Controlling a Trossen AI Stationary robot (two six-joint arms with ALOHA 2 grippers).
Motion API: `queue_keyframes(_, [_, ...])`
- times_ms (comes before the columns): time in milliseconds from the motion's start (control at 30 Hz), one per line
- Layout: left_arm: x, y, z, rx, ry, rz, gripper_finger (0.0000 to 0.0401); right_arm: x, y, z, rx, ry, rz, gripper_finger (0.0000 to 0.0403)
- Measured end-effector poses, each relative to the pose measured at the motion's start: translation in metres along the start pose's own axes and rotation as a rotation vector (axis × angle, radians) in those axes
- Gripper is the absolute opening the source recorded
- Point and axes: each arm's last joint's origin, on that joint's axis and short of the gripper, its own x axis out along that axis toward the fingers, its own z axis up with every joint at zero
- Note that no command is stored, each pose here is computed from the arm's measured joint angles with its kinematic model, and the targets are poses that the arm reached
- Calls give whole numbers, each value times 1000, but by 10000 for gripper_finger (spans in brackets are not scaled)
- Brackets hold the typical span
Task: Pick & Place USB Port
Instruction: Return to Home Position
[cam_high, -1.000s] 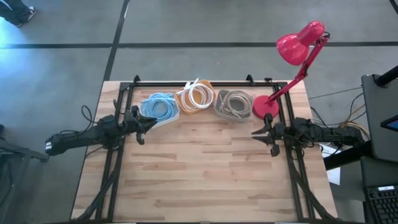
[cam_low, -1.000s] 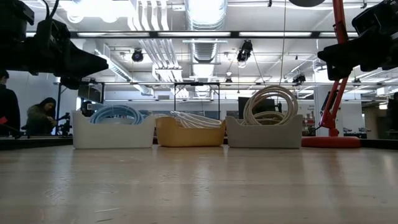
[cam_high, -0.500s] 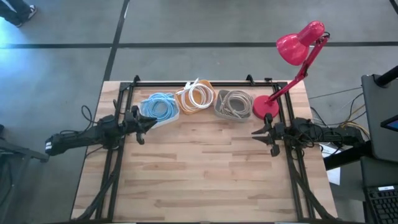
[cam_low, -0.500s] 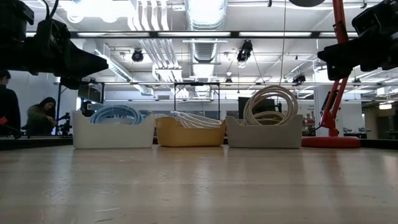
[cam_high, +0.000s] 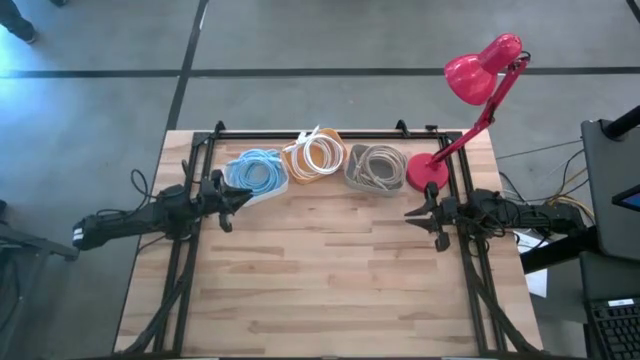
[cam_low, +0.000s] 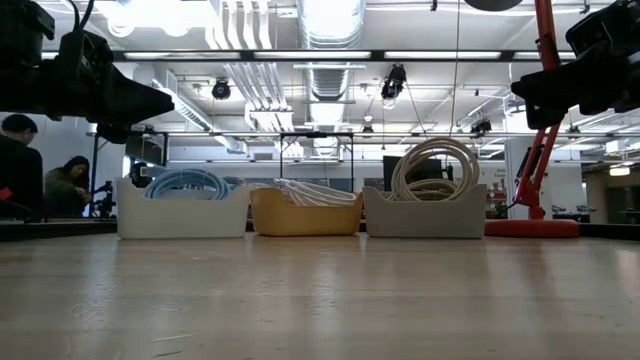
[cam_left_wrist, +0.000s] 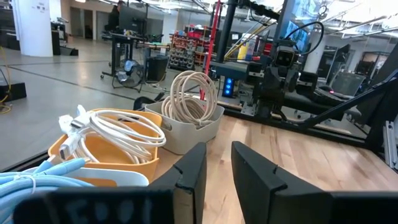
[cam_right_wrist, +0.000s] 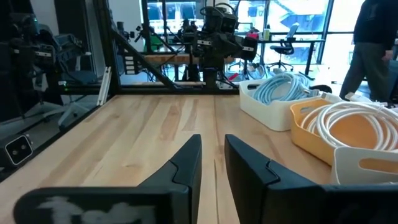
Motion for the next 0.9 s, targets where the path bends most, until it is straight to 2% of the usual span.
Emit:
queue_keyframes(533, [0,0,0,0,-2,-1,80,0,0,0,-2,0,-1,89])
queue_keyframes(900, [0,0,0,0,-3,-1,80,0,0,0,0,0,0,70])
